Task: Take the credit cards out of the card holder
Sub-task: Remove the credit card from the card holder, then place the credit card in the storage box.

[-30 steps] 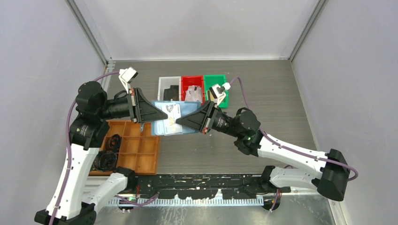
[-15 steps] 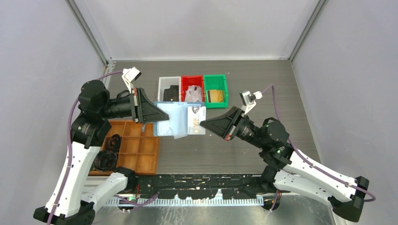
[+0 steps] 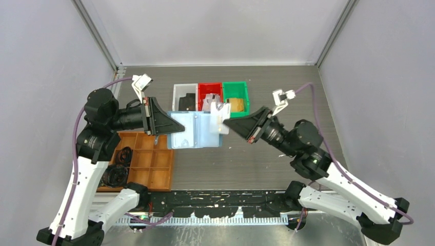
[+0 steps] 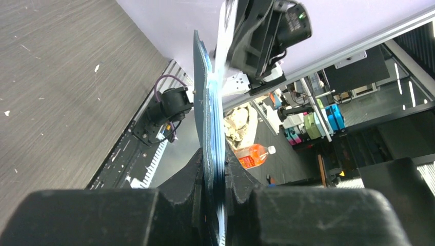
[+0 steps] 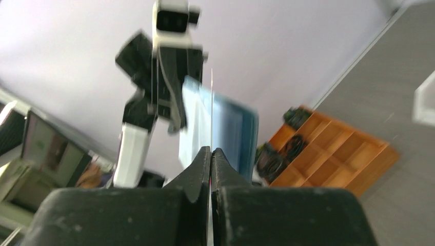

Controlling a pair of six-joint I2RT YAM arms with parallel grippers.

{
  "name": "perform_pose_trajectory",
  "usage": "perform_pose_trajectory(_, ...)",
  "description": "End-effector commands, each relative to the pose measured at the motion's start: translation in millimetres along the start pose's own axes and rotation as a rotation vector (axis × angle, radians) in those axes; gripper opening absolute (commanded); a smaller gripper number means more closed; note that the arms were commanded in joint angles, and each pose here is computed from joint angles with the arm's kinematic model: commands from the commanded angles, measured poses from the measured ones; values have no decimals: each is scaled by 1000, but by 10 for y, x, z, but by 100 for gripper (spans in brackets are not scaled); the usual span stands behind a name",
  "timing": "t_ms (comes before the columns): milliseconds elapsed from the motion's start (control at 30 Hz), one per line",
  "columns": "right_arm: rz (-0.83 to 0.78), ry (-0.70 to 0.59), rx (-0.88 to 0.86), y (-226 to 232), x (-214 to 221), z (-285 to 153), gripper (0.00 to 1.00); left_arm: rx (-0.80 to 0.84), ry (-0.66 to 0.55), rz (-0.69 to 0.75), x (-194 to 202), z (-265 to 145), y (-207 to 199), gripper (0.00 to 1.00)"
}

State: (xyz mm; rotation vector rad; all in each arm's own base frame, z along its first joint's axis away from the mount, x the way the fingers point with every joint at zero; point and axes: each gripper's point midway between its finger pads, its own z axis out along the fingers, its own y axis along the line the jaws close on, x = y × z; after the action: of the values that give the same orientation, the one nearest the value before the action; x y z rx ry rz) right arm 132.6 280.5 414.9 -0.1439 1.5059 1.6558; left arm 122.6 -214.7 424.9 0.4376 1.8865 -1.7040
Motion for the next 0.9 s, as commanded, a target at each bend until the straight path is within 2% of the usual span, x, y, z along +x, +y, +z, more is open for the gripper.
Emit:
perform_pose_trajectory(0, -129, -176, 133, 10, -634, -120, 1, 35, -8, 143, 38, -90, -209, 3)
perform_pose_trajectory(67, -140, -197, 151, -16, -775, -70, 1, 35, -3, 165, 73, -107, -213, 2)
perform_pose_trajectory(167, -153, -181, 256, -286, -890, 52, 1, 30, 7, 196, 130, -136, -216, 2)
perform_pose_trajectory(267, -169, -168, 358, -657, -1017, 219, 1, 27, 17, 242, 200, -178, -235, 1)
perform_pose_trajectory(433, -85, -83, 425, -1422, -1118, 585, 0, 7, 31, 318, 288, -242, -249, 1)
perform_pose_trajectory(633, -73, 110, 590, -2634, -824, 1015, 1, -34, 29, 389, 332, -302, -234, 0)
perform_pose_trajectory(867, -46, 214, 755, -3695, -516, 1247, 1, -47, 26, 394, 336, -316, -234, 0)
